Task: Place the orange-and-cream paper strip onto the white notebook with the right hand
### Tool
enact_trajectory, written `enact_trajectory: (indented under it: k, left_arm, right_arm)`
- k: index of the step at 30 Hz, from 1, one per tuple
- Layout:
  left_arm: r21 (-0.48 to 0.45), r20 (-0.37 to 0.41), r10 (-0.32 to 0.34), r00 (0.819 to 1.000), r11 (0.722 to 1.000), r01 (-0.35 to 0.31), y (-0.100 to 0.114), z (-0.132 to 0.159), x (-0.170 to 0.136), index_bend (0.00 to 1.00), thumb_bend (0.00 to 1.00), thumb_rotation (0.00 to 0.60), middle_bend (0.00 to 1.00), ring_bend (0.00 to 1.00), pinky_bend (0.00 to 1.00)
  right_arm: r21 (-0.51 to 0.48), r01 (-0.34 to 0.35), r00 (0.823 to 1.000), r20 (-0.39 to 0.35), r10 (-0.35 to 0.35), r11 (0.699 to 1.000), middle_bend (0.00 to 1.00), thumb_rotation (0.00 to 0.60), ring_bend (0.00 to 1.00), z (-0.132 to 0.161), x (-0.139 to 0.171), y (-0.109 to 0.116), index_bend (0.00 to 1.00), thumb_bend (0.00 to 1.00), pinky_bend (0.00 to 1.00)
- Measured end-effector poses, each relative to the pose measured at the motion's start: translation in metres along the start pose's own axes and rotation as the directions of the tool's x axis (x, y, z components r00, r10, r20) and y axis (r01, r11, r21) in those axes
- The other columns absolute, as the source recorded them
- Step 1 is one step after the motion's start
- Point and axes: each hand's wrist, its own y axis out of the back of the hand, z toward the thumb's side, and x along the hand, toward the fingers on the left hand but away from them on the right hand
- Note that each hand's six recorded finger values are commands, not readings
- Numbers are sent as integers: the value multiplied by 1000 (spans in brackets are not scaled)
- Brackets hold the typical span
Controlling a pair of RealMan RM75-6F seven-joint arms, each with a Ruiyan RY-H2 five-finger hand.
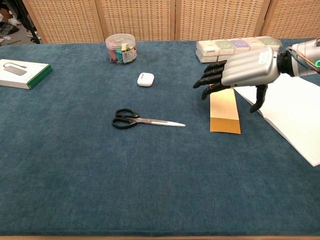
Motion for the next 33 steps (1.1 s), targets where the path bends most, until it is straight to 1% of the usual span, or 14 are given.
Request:
enact_trajectory:
  k: [4,8,20,25,30,33]
  left_arm:
    - [1,-4,-3,1000,1000,3,-1,-1,0,0,0,600,0,0,170]
    - [3,-6,-14,1000,1000,14,-4,-1,2,0,0,600,0,0,170]
    - [6,-13,-26,1000,1000,26,-7,-3,4,0,0,600,0,0,170]
    - [4,-12,-29,1000,1000,29,-7,-3,4,0,0,600,0,0,170]
    - [3,-10,-27,1000,1000,27,-7,-2,3,0,0,600,0,0,170]
    - [3,-8,-31,999,1000,31,-8,-1,3,0,0,600,0,0,170]
  right_arm:
    - [-3,-11,1000,18,11,1000,0,600,0,-3,-4,-4,164,0,0]
    - [-33,-10,999,32,11,999,0,600,0,-1,-9,-7,179,0,0]
    - [-40,-26,998,49,28,999,0,600,0,-2,-15,-14,226,0,0]
    - [-57,-18,999,49,21,998,0,600,0,0,-13,-17,261,0,0]
    - [-71,-7,999,53,11,997,0,600,0,1,-11,-18,268,0,0]
    - [-73,-1,998,55,5,997,0,600,0,2,-11,-19,298,0,0]
